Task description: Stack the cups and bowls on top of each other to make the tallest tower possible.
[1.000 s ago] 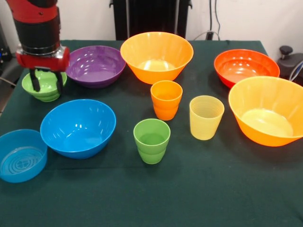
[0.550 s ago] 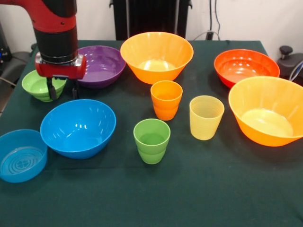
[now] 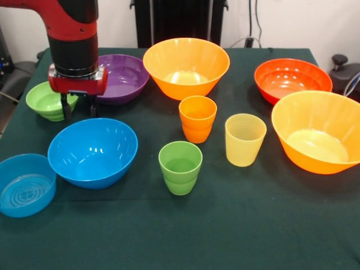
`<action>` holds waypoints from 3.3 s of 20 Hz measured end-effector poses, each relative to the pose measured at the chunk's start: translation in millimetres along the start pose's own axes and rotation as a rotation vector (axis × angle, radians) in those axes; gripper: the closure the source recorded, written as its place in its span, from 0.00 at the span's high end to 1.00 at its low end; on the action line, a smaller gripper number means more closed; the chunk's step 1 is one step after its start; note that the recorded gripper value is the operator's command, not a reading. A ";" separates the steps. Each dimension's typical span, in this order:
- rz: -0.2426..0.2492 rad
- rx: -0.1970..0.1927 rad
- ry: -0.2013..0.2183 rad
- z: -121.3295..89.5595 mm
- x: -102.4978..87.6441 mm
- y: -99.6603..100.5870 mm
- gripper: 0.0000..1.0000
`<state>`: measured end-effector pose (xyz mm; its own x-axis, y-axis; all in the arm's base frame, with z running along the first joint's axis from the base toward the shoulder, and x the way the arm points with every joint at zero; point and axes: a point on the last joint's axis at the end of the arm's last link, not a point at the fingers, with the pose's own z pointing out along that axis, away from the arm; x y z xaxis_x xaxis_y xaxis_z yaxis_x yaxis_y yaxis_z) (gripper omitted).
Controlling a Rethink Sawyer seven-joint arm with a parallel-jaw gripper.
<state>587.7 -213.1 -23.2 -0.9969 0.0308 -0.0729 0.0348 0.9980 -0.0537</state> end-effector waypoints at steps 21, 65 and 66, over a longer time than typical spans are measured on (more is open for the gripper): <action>0.078 0.078 -0.002 -87.7 -1.9 -36.8 1.00; 0.165 0.015 0.059 -0.2 111.5 -30.1 1.00; 0.167 0.014 0.062 -1.4 110.7 -30.1 1.00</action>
<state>476.3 -239.6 -28.3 -0.9795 0.2003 -0.0200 0.2012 0.9777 -0.0603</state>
